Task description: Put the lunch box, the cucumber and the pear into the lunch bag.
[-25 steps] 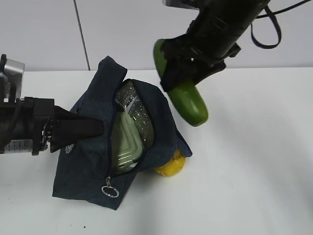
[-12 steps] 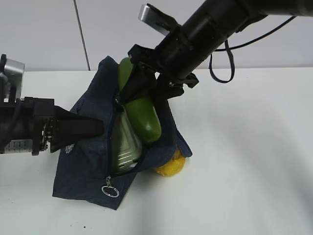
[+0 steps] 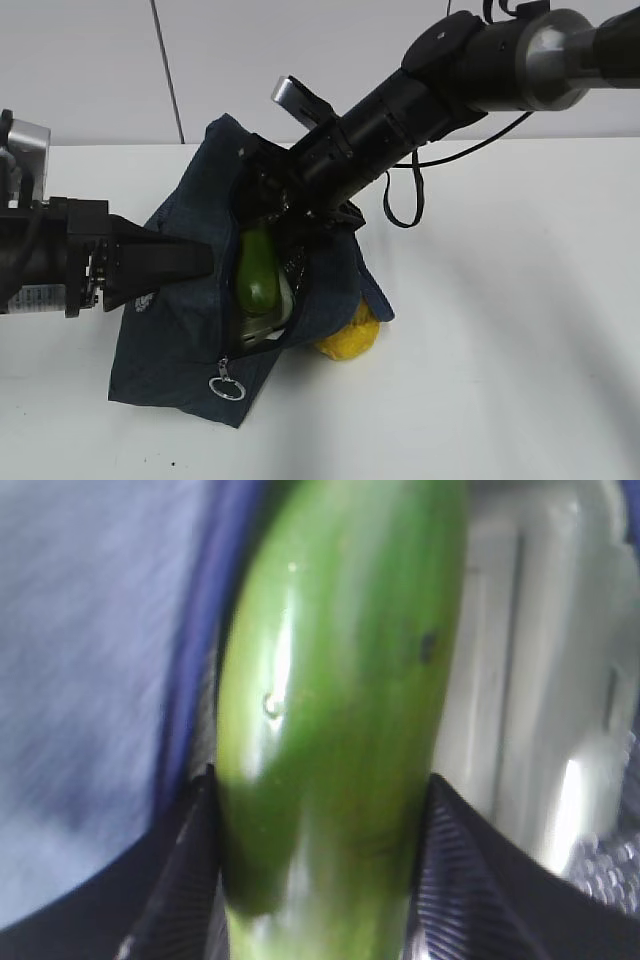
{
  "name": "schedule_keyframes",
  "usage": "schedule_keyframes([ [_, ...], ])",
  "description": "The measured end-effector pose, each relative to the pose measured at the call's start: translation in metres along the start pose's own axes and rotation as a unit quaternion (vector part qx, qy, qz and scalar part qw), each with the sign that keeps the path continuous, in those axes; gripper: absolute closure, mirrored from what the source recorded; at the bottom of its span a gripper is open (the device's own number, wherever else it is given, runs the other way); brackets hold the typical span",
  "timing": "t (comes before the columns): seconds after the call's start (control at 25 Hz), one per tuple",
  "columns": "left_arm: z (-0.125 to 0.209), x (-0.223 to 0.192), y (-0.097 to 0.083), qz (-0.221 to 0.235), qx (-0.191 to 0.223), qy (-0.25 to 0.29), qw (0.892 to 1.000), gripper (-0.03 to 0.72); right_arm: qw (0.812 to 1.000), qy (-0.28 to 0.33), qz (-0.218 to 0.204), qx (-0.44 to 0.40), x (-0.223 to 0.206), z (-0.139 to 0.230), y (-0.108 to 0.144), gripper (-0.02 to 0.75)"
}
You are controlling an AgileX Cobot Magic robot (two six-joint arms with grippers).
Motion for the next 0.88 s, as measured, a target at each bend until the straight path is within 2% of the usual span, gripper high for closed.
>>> schedule_keyframes([
  [0.28,0.000,0.000,-0.001,0.003,0.000,0.001,1.000,0.708,0.999,-0.015,-0.006,0.032,0.000,-0.005,0.001,0.229],
  [0.52,0.001,0.000,-0.001,0.006,0.000,0.002,1.000,0.708,0.998,0.003,-0.019,0.055,0.006,-0.005,0.009,0.211],
  [0.68,0.000,0.000,-0.001,0.004,0.000,0.002,1.000,0.708,0.993,0.019,0.024,0.111,0.025,-0.007,0.018,0.215],
  [0.88,-0.001,0.000,0.002,-0.010,0.000,-0.004,1.000,0.708,0.976,0.043,0.096,0.193,0.064,0.000,0.042,0.230],
])
Point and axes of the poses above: a point on each arm's last joint axis where the gripper is mounted, x pointing back along that axis away from the gripper, y along the wrist's bending axis when the last joint is at zero, z = x × y, the point moved 2 cm from there along -x, pointing out along that axis toward the gripper, and after that the axes turned 10 degrees about x, right-handed, at the moved point
